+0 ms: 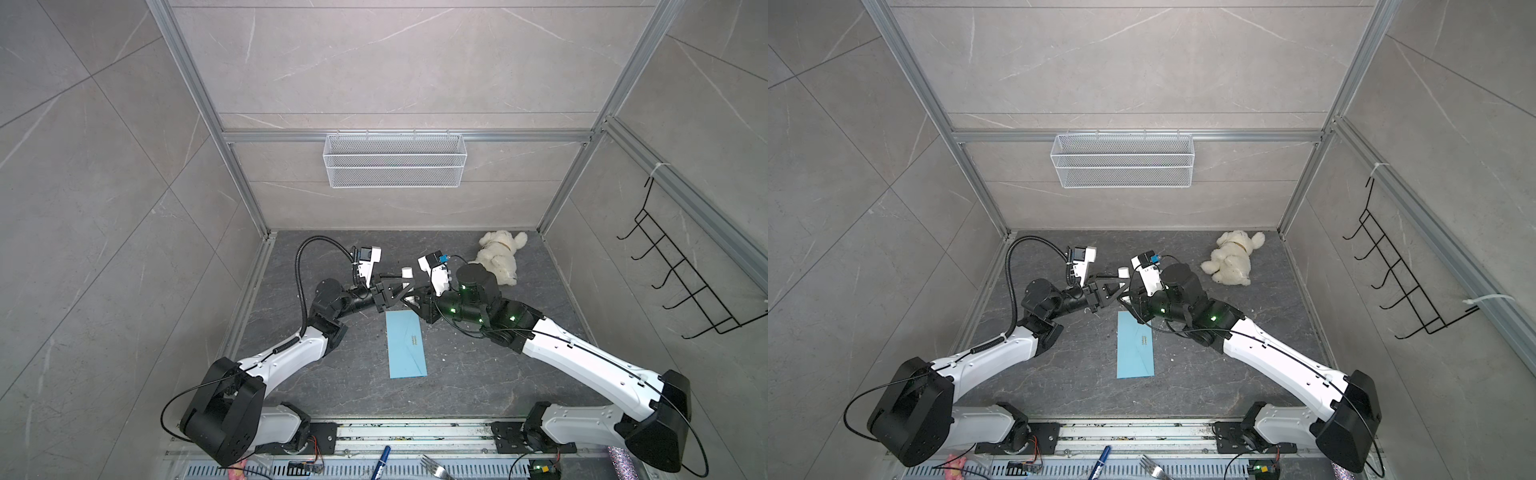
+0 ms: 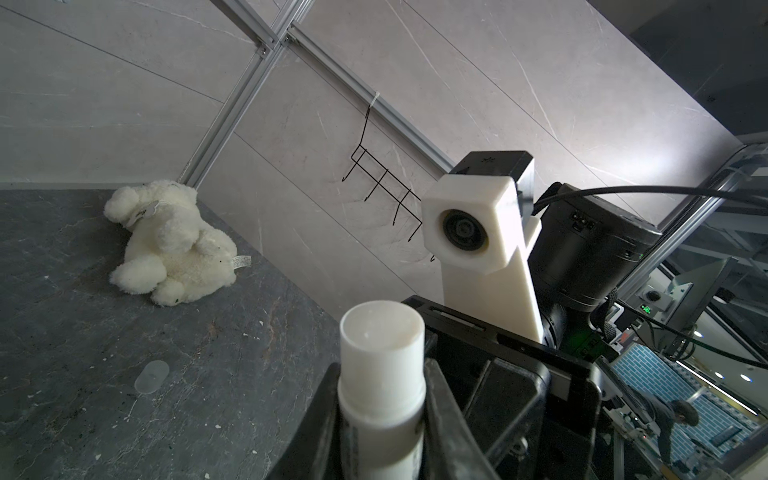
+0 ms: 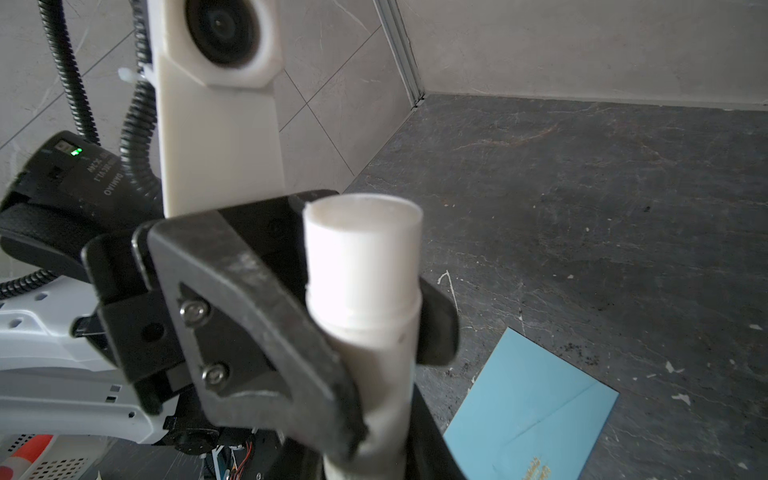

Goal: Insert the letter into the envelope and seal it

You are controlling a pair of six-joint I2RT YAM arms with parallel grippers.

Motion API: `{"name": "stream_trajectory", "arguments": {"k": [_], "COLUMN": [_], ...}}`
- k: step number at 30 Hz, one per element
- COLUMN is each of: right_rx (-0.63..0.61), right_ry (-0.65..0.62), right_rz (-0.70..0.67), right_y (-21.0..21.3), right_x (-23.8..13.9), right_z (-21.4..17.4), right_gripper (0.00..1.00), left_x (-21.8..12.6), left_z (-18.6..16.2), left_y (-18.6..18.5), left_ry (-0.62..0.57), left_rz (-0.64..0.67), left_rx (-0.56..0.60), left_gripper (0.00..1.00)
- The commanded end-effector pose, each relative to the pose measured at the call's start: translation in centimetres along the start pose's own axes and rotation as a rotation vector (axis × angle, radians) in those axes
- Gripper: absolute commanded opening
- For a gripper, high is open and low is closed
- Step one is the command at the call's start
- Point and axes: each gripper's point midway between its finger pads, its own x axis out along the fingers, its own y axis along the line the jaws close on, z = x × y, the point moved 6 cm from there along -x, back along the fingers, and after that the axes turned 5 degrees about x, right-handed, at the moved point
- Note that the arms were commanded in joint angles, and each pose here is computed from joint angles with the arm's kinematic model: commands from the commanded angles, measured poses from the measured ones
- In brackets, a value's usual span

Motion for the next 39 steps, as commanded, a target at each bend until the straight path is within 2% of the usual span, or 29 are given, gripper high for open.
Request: {"name": "stream_trajectory", "arguments": {"k": [1,3,6,10,12,17,20,25,33,39], "right_rx": [0.023,0.026,0.025,0.013,-0.006,-0.05,-0.071,-0.081,-0.082,-0.023], "right_ry": [-0.045,-0.044,-0.045,-0.035,-0.035,-0.054,-0.06,-0.005,0.123,0.213], "right_rz": [0.043,0.039,0.022,-0.04,-0.085,-0.141,-0.16,-0.197,-0.295,-0.323], "right_y": [0.6,0.6,0.6,0.7,1.0,2.4,3.3,4.0,3.0,1.5], "right_x": [0.2,0.3,0.1,-1.1,-2.4,-6.3,-7.9,-7.7,-5.5,-3.3], "right_z": [0.7,0.7,1.0,1.8,2.6,4.9,6.3,7.9,8.1,7.0], "right_gripper": [0.0,0.02,0.17,0.51,0.64,0.77,0.8,0.78,0.77,0.75], "left_x": [0.0,0.0,-0.1,-0.4,-0.7,-1.9,-2.4,-2.3,-1.6,-1.6], "left_z": [0.0,0.0,0.0,0.6,1.0,1.7,1.6,1.5,1.6,1.3], "left_y": [-1.3,-1.4,-1.5,-2.1,-2.4,-3.5,-3.8,-3.5,-1.8,-1.1], "left_ry": [0.002,0.006,0.012,0.047,0.069,0.121,0.154,0.22,0.25,0.238], "left_rz": [-0.027,-0.012,0.006,0.048,0.094,0.178,0.19,0.192,0.236,0.262], "left_rx": [0.093,0.105,0.115,0.172,0.242,0.472,0.617,0.764,0.837,0.89], "left_gripper": [0.07,0.0,0.0,0.0,0.0,0.0,0.0,0.0,0.0,0.0]}}
